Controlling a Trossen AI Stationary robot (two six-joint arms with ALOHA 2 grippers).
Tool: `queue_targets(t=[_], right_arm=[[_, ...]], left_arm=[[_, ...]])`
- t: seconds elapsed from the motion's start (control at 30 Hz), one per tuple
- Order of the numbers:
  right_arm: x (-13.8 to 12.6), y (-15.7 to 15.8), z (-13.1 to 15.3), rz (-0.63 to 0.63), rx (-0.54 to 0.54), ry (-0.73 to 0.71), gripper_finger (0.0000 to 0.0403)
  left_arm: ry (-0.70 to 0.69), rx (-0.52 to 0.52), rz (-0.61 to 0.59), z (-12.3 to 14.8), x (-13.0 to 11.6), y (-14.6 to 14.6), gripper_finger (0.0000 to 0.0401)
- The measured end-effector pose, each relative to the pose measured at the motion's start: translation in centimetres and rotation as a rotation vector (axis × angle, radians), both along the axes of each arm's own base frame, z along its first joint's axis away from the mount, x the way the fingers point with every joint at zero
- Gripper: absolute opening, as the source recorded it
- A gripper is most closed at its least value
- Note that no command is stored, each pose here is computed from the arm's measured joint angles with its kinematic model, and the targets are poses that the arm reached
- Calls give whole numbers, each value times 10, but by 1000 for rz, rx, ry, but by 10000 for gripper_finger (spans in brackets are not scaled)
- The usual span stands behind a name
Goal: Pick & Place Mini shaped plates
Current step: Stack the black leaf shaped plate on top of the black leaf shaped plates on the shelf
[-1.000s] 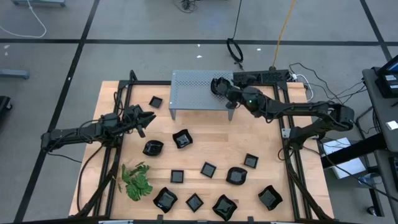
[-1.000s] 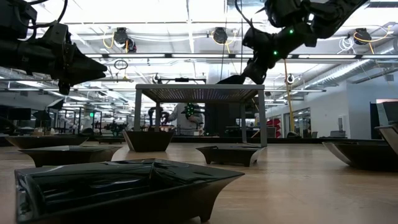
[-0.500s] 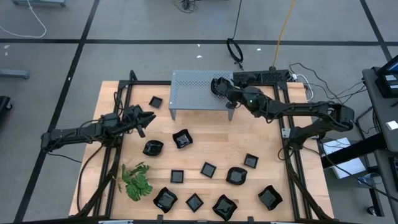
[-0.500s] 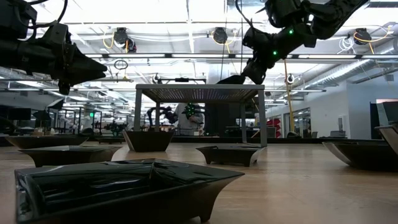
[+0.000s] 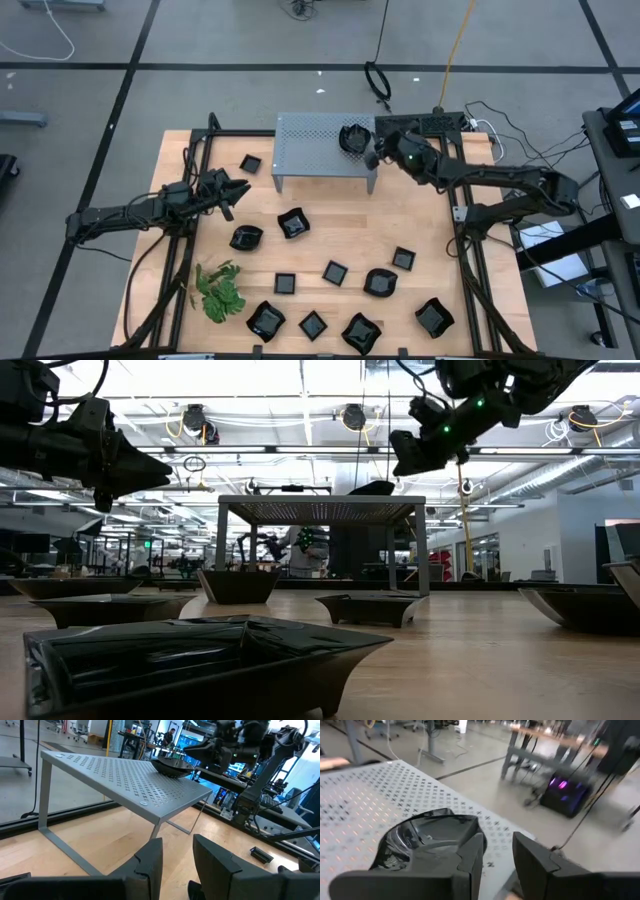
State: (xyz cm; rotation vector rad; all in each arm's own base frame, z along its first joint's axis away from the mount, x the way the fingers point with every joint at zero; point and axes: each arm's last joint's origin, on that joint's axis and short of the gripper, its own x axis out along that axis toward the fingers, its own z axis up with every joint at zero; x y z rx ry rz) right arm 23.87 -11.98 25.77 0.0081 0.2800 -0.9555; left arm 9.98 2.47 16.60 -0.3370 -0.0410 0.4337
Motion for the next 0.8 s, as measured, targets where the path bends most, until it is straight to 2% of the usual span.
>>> queue_targets(t=[0.27,0.43,0.6,0.8], right_arm=[[-5,-11,-1,3,42,-31,93],[-5,-10,-5,72,121,-58,93],[-5,-10,-6,77,159,-76,93],[-6,-11,-8,71,170,-62,93]], left_arm=[[0,0,0,0,0,0,111],[0,0,0,0,0,0,111],[0,0,0,0,0,0,111],[0,0,0,0,0,0,111]])
